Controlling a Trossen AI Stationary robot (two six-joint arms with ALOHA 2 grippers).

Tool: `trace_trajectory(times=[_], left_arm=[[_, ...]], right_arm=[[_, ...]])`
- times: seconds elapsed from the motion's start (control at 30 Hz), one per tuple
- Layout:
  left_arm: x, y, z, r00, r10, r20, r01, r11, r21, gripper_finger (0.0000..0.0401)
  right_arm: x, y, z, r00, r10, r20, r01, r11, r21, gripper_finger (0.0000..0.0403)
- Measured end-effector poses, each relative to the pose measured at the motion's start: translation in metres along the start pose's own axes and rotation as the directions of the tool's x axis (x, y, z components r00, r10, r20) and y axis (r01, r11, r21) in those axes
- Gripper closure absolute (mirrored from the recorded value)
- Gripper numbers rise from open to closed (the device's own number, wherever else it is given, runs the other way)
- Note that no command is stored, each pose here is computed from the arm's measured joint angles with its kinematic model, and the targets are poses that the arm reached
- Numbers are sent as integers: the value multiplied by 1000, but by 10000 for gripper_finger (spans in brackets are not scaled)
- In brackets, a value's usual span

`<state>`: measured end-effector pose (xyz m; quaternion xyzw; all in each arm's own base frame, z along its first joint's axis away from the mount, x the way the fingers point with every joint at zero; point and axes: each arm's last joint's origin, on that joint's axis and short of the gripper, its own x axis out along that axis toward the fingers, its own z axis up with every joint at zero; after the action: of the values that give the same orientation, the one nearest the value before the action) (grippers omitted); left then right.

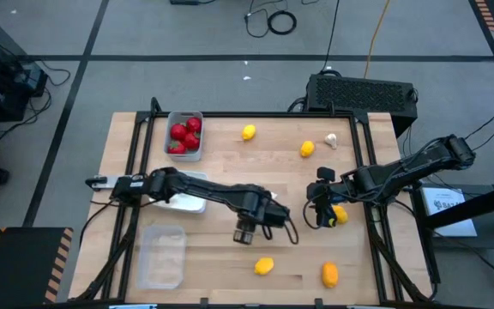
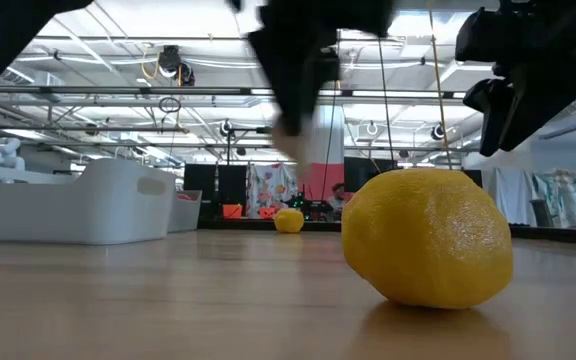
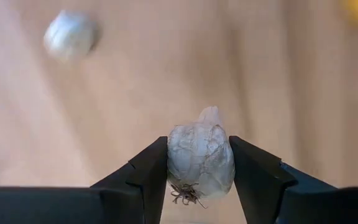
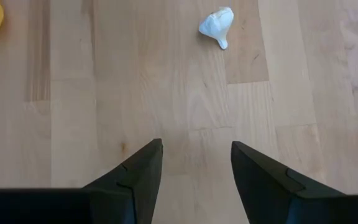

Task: Sort produce into baskets
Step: Put the white garlic into the white bin

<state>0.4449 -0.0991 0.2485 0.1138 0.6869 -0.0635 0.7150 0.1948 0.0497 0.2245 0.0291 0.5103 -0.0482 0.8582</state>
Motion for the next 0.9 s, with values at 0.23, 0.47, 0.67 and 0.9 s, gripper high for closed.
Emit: trace_trajectory(times=[0.23,0.47,0.67,0.9], left_arm=[[-30,17,-28,989,148,-25,-149,985,-81,237],[-56,29,-100,971,218,-100,-237,933,-271,237],[-58,23,-172,963,234,-134,-270,857,-439,237],[-45,17,-225,968,239,-79,-240,785,-571,237]], right_arm=[[0,1,1,1000,4,10,-4,1000,15,220],[0,0,0,1000,4,1,-4,999,33,220],[0,1,1,1000,6,14,-6,1000,10,220],[0,0,1,1000,3,9,-2,999,-52,220]])
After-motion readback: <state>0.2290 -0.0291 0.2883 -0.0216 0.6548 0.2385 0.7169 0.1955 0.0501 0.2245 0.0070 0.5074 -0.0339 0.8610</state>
